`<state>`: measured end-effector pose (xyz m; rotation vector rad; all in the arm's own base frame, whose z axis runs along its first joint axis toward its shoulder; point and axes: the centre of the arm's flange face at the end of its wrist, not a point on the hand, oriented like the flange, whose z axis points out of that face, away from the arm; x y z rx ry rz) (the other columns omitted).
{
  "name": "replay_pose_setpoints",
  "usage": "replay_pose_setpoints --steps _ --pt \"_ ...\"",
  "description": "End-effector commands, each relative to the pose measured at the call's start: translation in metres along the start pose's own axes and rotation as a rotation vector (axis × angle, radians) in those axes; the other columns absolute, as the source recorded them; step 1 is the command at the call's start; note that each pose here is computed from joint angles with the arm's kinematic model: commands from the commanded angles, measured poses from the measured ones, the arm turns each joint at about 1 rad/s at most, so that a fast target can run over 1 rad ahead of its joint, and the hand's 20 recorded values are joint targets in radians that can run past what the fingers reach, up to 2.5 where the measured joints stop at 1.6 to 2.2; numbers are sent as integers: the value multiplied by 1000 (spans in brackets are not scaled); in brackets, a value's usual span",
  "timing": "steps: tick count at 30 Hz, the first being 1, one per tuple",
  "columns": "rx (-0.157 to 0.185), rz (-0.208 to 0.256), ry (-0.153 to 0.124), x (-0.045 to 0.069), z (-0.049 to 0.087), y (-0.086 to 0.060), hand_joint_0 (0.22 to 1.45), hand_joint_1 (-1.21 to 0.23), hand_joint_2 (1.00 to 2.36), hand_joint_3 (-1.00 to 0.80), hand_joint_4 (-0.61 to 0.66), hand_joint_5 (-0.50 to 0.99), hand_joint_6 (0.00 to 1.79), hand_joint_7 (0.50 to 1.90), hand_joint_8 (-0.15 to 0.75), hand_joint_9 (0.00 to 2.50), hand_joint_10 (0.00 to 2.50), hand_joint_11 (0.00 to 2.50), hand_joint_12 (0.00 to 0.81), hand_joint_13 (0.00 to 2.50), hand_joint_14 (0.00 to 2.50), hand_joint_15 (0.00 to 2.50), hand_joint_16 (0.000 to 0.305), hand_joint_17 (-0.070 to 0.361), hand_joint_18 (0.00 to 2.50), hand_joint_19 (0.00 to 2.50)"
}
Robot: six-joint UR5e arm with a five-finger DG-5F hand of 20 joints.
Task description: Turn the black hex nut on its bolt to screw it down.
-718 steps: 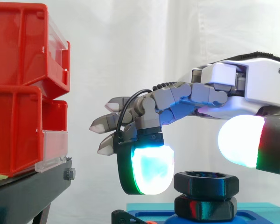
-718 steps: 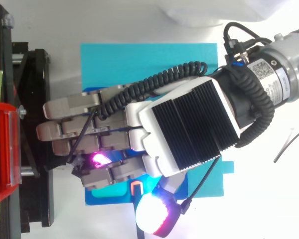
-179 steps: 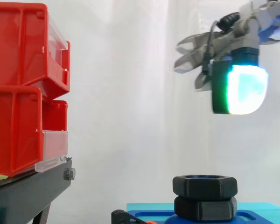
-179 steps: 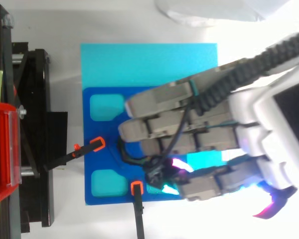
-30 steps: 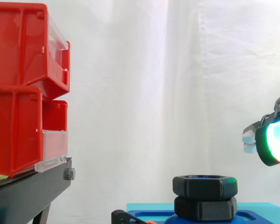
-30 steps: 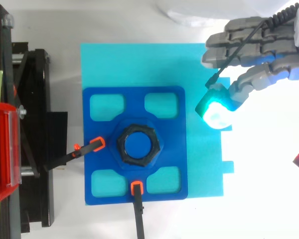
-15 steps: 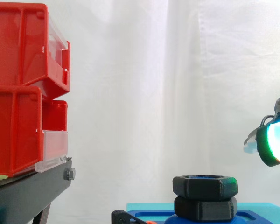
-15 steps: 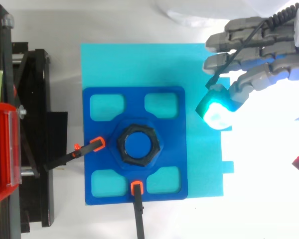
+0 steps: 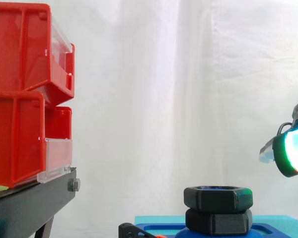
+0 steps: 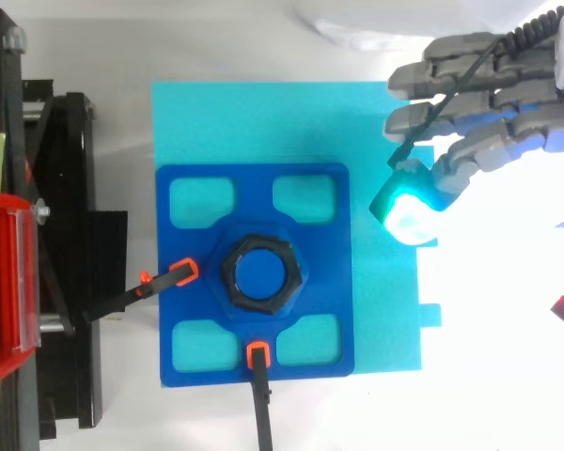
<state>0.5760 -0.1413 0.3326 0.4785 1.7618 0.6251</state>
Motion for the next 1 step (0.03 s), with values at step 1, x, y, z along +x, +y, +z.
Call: replay_pose_setpoints --steps 1 --pt "1 0 -1 0 0 -1 437 -409 1000 -500 37 -300 501 591 175 190 0 0 320 0 0 0 59 134 0 0"
